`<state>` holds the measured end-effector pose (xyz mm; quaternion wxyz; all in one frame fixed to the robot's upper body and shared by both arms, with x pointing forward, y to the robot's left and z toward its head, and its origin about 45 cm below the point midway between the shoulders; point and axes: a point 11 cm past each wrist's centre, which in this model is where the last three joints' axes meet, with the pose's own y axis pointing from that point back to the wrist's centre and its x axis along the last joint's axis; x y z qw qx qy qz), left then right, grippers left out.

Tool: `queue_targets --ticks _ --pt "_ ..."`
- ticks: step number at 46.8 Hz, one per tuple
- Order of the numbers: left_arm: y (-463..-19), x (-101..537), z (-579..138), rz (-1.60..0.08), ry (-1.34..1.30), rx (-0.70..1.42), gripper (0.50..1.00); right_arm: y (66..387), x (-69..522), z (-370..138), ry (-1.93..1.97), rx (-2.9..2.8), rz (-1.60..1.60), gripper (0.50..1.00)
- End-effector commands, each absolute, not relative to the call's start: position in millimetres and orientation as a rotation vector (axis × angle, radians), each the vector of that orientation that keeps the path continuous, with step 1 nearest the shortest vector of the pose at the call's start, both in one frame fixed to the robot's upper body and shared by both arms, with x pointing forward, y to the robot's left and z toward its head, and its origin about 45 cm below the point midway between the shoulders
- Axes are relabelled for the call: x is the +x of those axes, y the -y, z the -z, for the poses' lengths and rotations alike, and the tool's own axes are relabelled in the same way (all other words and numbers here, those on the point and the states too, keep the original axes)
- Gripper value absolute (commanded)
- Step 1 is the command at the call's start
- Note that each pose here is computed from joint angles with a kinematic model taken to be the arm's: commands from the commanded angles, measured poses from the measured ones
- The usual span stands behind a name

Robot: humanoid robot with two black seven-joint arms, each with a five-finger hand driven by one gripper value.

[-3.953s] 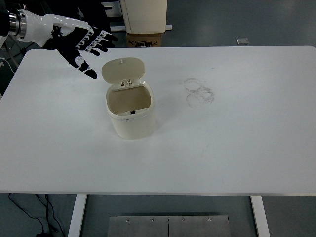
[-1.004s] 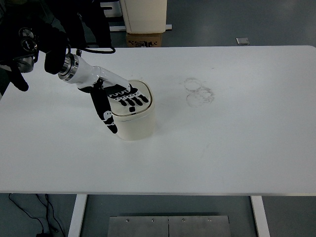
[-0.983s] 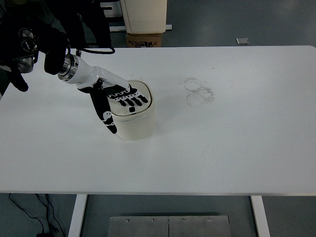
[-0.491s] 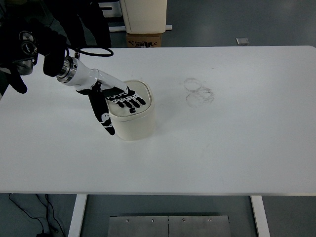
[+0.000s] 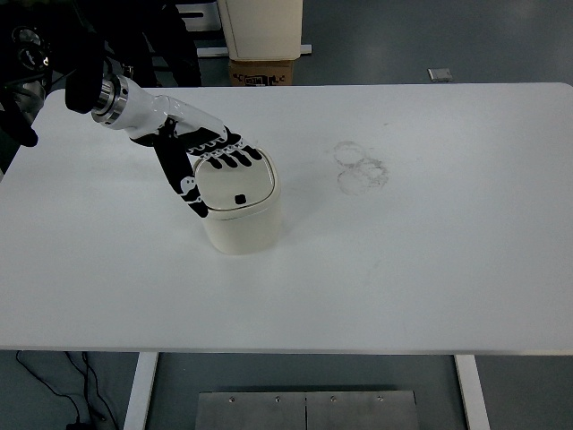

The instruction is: Close trash bin

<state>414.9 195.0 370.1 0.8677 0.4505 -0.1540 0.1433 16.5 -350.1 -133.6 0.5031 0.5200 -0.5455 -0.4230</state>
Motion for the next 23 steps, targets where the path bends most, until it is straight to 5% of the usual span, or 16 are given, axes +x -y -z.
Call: queue_targets --ticks 1,23 --pt "-210.6 423.1 -377.7 -0.365 0.298 0.922 1.0 350.1 15.8 133.7 1.317 1.255 1.022 0.991" --pt "-296.4 448.6 -403.0 -0.697 0.105 0.668 1.0 350.0 16.7 133.6 1.318 1.256 1.021 0.991"
